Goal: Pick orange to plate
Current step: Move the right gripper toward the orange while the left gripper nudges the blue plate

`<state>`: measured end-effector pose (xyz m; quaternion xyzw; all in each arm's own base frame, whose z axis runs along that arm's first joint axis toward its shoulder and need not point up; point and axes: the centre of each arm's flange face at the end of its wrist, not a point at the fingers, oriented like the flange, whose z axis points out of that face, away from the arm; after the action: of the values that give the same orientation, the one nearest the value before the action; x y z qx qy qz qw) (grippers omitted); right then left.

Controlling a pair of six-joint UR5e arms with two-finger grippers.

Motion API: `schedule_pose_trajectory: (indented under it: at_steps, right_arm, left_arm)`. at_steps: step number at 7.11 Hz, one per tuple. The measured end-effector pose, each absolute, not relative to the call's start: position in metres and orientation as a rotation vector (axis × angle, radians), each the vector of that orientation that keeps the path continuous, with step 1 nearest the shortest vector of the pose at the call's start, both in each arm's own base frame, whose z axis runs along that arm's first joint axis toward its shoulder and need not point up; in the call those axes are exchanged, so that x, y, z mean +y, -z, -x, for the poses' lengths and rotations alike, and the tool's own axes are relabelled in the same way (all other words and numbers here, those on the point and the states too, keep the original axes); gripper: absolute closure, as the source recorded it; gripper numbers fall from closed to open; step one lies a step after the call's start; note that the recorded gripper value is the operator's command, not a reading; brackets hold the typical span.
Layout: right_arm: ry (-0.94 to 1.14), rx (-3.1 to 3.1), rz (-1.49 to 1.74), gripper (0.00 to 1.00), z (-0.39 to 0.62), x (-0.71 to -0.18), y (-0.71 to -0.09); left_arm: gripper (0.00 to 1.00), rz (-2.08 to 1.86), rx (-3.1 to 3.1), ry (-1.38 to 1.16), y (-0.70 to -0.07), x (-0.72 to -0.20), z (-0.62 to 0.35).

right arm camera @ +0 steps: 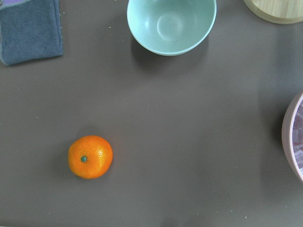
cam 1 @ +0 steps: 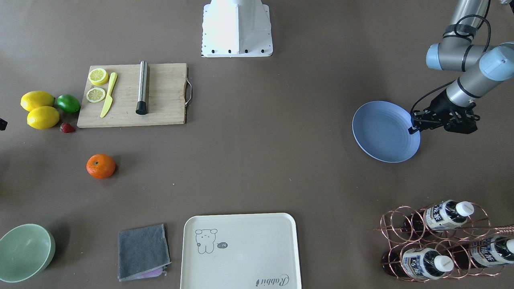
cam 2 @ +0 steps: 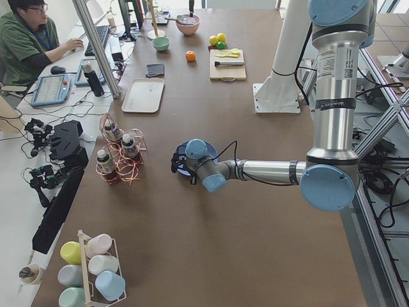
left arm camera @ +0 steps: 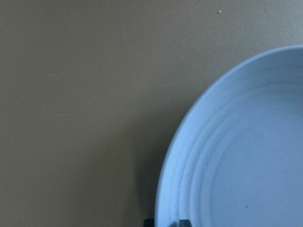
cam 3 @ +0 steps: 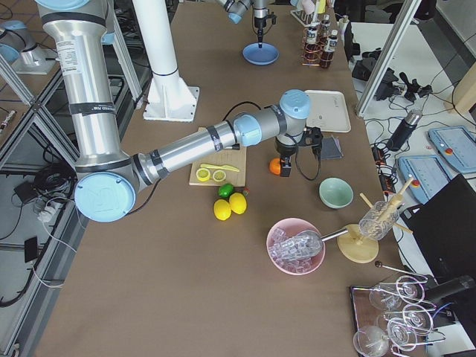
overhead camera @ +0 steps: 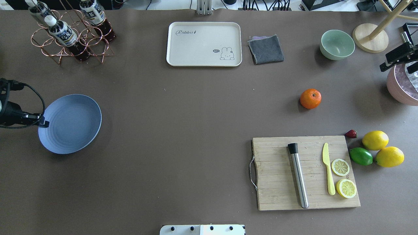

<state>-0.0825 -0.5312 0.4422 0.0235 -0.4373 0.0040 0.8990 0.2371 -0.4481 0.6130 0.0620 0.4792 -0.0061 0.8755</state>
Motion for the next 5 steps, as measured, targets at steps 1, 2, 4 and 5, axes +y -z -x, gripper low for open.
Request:
schedule_pose_trajectory:
  at_steps: [1, 2, 4, 5]
  right_arm:
    - [-0.006, -0.906, -0.050, 0.00, 0.083, -0.531, -0.441]
    - [-0.006, -0.907, -0.052, 0.00, 0.083, -0.531, -0.440]
    - [-0.010, -0.917, -0.067, 0.00, 0.085, -0.536, -0.425]
    - [-0.015, -0.918, -0.070, 0.00, 0.087, -0.539, -0.420]
  left_arm:
    - [1.00, -0.142, 1.019, 0.021, -0.608, -0.447, -0.233]
    - [1.00, -0.155, 1.035, 0.025, -0.601, -0.449, -0.229]
    - [1.00, -0.156, 1.083, 0.037, -0.575, -0.459, -0.218]
    - [1.00, -0.144, 1.109, 0.067, -0.550, -0.466, -0.218]
